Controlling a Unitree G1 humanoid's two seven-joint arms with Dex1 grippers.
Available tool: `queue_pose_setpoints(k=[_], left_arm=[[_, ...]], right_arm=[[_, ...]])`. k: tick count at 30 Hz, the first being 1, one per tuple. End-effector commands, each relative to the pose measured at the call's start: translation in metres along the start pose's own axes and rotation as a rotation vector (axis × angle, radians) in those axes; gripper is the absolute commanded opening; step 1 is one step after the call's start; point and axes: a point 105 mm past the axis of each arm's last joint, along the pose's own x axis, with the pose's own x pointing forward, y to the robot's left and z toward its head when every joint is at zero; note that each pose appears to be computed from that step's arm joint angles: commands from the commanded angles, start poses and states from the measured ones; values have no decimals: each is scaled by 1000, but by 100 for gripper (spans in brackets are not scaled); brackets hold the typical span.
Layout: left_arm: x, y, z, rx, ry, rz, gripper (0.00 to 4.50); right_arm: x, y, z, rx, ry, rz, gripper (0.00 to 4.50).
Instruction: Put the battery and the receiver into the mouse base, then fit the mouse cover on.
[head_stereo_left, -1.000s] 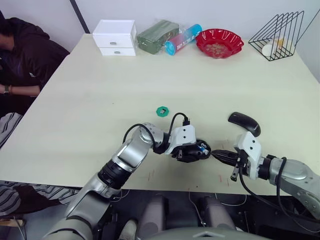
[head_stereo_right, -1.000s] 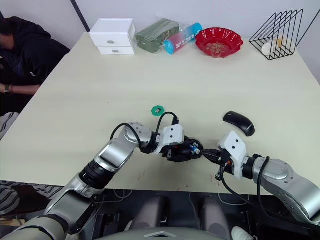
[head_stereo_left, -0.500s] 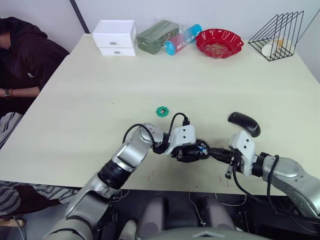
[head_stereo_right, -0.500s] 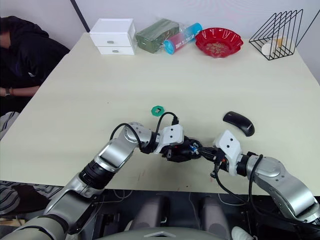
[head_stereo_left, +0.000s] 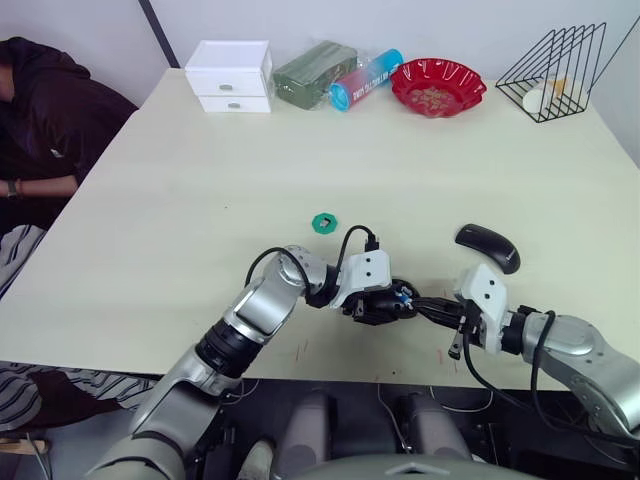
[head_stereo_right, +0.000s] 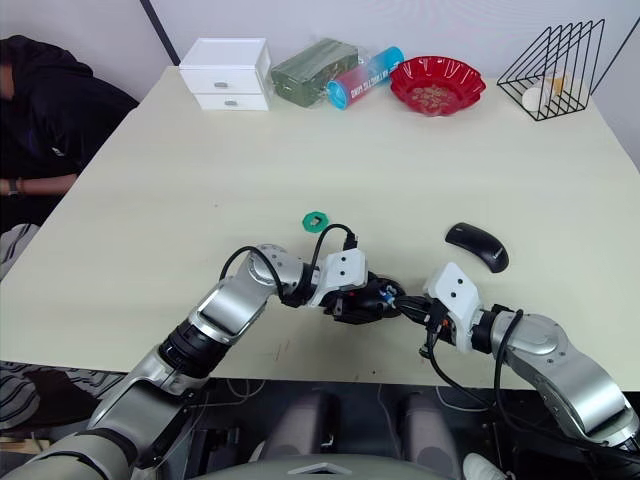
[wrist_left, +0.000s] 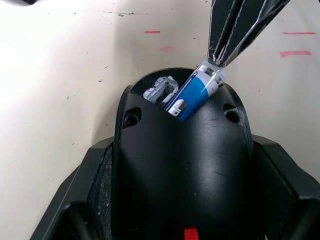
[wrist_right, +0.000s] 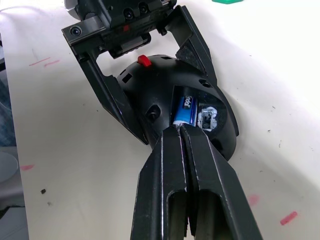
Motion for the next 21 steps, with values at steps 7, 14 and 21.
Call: queue_pose_setpoints(k=[7,14,21], left_arm=[[7,-10,-9,-32,25,-51,298],[6,-10,-9,-36,24,-52,298],[7,-10,-9,-38,23,-53,298]], right_arm=[[3,-1,-8,10,35,-6,2],[4,-3,-14,27,51,-11,2],[8,-3,-20,47,56,-7,2]])
